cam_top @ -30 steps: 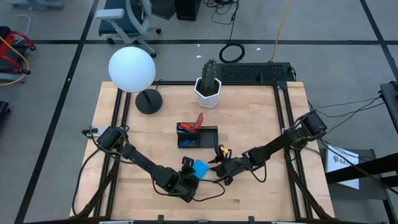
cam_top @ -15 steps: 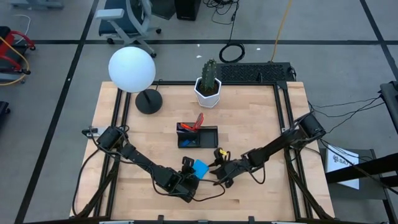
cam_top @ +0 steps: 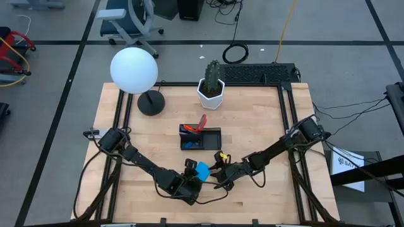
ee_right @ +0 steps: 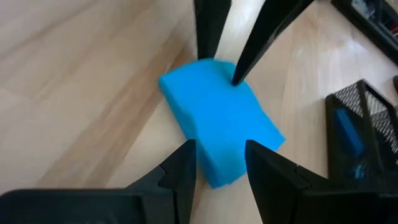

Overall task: Pick and place office supplies into organizer
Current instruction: Put the blue sticky notes into the black desk organizer

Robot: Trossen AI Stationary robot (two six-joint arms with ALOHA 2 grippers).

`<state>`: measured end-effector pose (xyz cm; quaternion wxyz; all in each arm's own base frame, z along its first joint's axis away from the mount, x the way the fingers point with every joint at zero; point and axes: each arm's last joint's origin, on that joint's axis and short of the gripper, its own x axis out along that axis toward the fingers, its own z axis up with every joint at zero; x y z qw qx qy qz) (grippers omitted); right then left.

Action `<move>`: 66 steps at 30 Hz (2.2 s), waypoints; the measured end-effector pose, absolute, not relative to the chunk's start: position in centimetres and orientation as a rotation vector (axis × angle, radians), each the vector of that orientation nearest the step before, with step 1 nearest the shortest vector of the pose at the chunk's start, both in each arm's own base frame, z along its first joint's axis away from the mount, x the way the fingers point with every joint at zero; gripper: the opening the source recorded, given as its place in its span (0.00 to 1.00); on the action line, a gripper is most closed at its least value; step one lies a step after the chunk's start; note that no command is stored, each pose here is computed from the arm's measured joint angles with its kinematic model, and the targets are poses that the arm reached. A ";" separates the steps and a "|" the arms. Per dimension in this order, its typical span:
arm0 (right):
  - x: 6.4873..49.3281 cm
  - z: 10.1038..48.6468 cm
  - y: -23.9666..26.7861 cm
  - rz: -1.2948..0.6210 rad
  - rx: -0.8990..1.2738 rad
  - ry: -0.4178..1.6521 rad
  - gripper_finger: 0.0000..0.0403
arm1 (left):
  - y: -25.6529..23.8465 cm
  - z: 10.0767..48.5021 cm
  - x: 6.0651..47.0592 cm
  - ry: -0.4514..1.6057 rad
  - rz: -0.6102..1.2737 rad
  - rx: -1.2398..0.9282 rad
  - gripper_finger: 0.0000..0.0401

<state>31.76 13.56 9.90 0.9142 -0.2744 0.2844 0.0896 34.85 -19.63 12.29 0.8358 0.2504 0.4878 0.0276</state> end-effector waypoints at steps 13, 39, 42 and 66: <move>33.0 8.3 13.4 0.152 -0.587 0.615 0.32 | -19.7 12.3 34.9 1.025 0.057 0.528 0.32; 33.5 8.8 12.7 0.194 -0.542 0.623 0.00 | -19.7 12.2 34.5 1.046 0.084 0.545 0.32; 33.2 9.5 12.5 0.162 -0.559 0.646 0.00 | -19.6 12.3 34.1 1.073 0.124 0.579 0.32; 31.9 14.7 12.0 0.021 -0.509 0.618 0.00 | -18.8 16.9 33.8 1.169 0.390 0.710 0.32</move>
